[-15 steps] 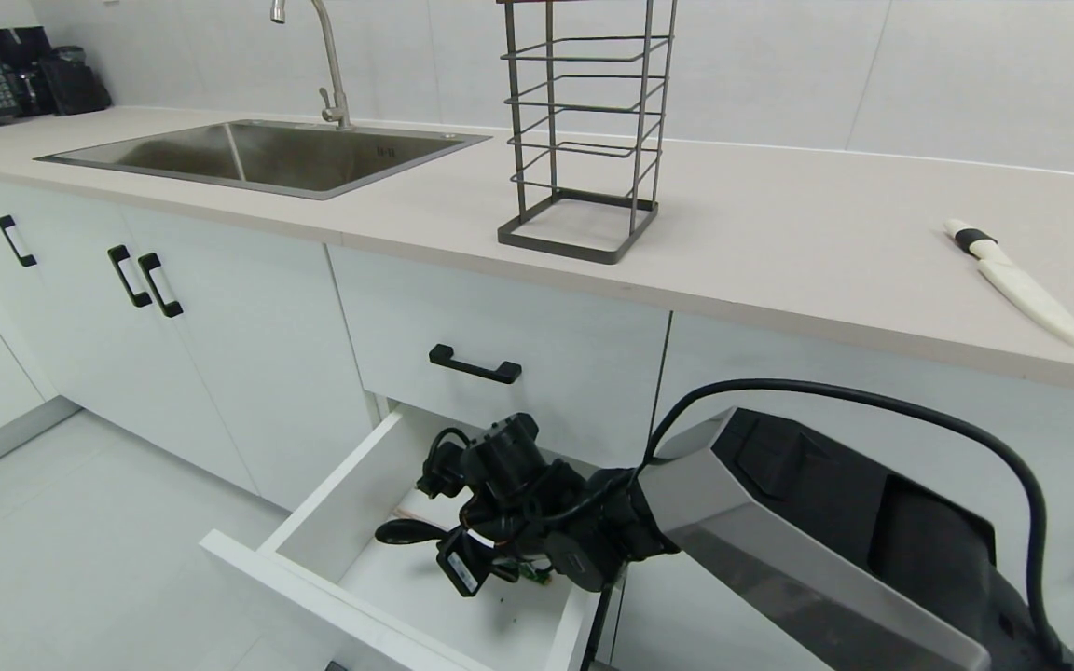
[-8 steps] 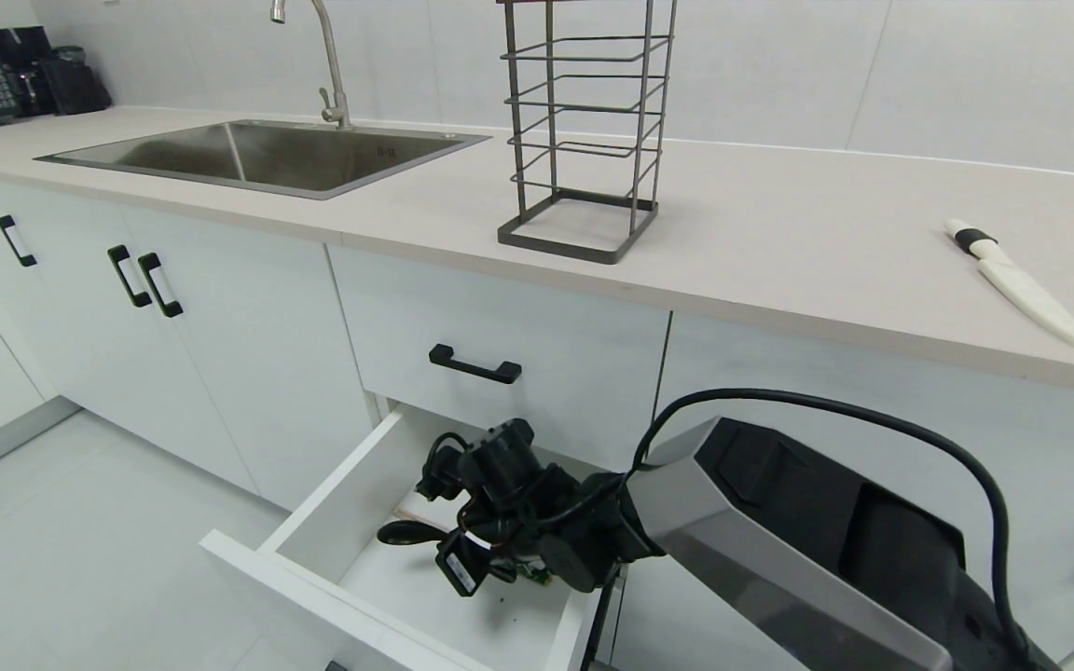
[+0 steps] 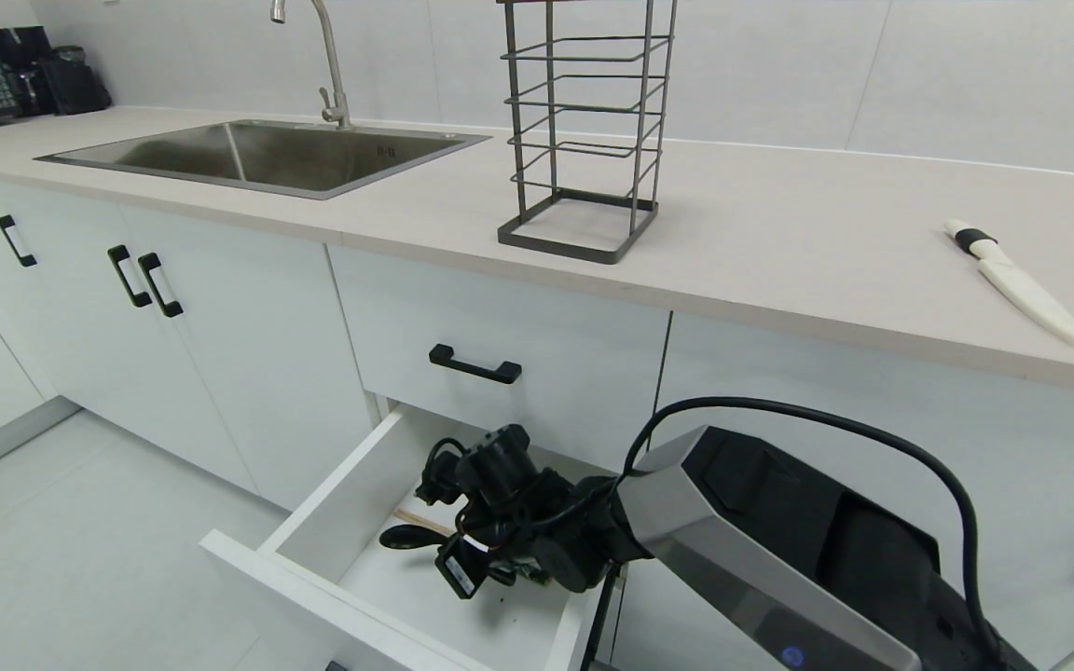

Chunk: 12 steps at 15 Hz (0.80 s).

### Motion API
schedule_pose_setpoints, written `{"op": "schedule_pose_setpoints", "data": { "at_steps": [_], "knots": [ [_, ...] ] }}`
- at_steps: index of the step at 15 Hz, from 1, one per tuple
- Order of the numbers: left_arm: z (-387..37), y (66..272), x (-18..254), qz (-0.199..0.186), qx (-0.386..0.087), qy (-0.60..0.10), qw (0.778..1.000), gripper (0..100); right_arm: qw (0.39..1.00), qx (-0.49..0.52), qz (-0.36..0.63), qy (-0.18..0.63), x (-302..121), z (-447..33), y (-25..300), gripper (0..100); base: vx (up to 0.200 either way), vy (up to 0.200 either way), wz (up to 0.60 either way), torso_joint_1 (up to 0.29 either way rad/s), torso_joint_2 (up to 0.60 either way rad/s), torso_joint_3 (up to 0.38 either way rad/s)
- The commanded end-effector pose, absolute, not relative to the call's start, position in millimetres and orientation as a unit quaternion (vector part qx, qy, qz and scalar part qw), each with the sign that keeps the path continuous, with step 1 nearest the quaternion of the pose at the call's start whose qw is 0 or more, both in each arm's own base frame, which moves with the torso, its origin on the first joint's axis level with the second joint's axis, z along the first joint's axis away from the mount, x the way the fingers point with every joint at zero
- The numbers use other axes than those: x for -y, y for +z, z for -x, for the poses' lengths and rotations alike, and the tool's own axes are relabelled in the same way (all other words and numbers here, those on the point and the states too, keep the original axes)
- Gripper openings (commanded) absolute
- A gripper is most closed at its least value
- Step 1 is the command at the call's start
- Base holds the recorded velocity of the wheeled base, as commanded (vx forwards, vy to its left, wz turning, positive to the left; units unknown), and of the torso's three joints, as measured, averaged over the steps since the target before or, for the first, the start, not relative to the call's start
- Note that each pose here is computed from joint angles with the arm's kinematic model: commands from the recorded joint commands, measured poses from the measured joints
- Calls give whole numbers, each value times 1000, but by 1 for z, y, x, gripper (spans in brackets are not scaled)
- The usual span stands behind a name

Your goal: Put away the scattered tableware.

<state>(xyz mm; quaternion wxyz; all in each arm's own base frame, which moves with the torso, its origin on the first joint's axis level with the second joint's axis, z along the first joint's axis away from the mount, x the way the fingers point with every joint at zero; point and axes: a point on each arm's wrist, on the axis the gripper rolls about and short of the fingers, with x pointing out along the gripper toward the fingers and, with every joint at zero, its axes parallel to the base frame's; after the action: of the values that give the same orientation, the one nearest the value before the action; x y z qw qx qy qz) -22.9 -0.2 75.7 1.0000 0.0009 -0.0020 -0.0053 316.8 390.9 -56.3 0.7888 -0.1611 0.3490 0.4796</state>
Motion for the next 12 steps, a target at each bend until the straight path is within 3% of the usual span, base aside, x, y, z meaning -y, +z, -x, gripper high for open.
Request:
{"op": "schedule_pose_setpoints", "data": {
  "at_steps": [1,2,6,12],
  "knots": [
    [23,76,0,-1,2,-5,1000,100,787,-352,162,479,-391,-317,-58,0,0,0,0,0,0,0],
    [23,76,0,-1,2,-5,1000,100,785,-356,164,479,-391,-316,-59,100,0,0,0,0,0,0],
    [23,76,0,-1,2,-5,1000,100,785,-356,163,480,-392,-315,-54,100,0,0,0,0,0,0],
    [23,76,0,-1,2,-5,1000,100,783,-318,163,509,-402,-280,54,100,0,0,0,0,0,0]
  ]
}}
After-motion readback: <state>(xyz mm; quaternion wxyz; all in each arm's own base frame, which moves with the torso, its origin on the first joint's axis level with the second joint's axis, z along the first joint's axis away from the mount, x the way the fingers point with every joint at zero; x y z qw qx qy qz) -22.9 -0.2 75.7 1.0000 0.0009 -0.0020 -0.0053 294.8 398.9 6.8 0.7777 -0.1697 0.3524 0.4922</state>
